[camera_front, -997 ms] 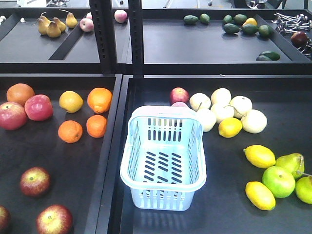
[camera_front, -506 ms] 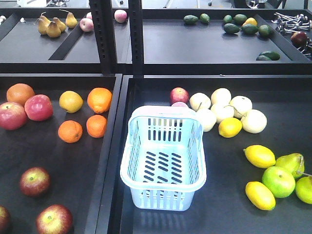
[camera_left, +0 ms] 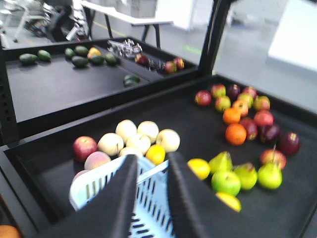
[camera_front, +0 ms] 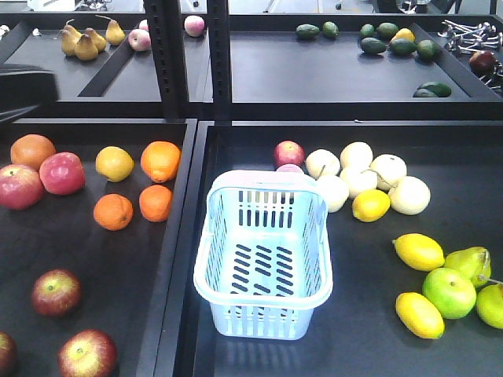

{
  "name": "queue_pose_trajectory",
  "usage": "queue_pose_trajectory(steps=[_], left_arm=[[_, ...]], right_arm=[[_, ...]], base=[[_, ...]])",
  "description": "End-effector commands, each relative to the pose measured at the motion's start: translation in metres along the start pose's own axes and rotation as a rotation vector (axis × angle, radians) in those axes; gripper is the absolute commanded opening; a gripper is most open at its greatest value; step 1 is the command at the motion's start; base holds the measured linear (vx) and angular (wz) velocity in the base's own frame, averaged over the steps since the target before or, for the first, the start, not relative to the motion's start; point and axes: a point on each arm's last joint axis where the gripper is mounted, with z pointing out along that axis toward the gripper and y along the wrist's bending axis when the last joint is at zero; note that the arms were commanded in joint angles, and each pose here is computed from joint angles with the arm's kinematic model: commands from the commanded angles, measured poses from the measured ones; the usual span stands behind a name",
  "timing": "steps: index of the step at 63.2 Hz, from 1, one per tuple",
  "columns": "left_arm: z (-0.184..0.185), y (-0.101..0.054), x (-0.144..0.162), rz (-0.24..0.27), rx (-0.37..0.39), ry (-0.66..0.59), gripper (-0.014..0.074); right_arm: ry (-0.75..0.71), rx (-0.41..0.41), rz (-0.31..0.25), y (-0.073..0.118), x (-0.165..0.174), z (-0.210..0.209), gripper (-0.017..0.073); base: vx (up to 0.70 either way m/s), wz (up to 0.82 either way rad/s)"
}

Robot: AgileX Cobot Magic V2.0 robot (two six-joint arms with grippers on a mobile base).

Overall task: Pick three apples into basket with both arms
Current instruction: 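Lower the left gripper onto the basket handle and close it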

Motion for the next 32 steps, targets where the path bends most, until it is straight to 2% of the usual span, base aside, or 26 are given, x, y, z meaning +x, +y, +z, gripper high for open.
queue_pose_trajectory(steps=[1, 6, 12, 18, 27, 32], left_arm=[[0.012, 0.011, -0.014, 0.053, 0.034, -0.012, 0.0363], [0.027, 0.024, -0.015, 0.097, 0.062, 0.029, 0.0466], [0.043, 0.035, -0.017, 0.133, 0.106, 0.056, 0.0532], [0.066, 0.039, -0.018, 0.18, 0.165, 0.074, 0.0545], [0.109, 0.035, -0.013, 0.297, 0.25, 0.154, 0.0538], [0.135, 0.033, -0.005, 0.369, 0.268, 0.216, 0.0538]], right_arm=[[-0.071, -0.015, -0.007, 0.001, -0.002, 0.0, -0.0004], [-0.071, -0.015, -0.007, 0.001, -0.002, 0.0, -0.0004], [-0.071, -0.015, -0.007, 0.001, -0.002, 0.0, -0.0004], [-0.071, -0.015, -0.007, 0.001, -0.002, 0.0, -0.0004], [-0.071, -0.015, -0.007, 0.001, -0.002, 0.0, -0.0004], [-0.071, -0.015, -0.007, 0.001, -0.002, 0.0, -0.0004]], base=[[0.0, 0.0], [0.0, 0.0], [0.0, 0.0], [0.0, 0.0], [0.0, 0.0], [0.0, 0.0]])
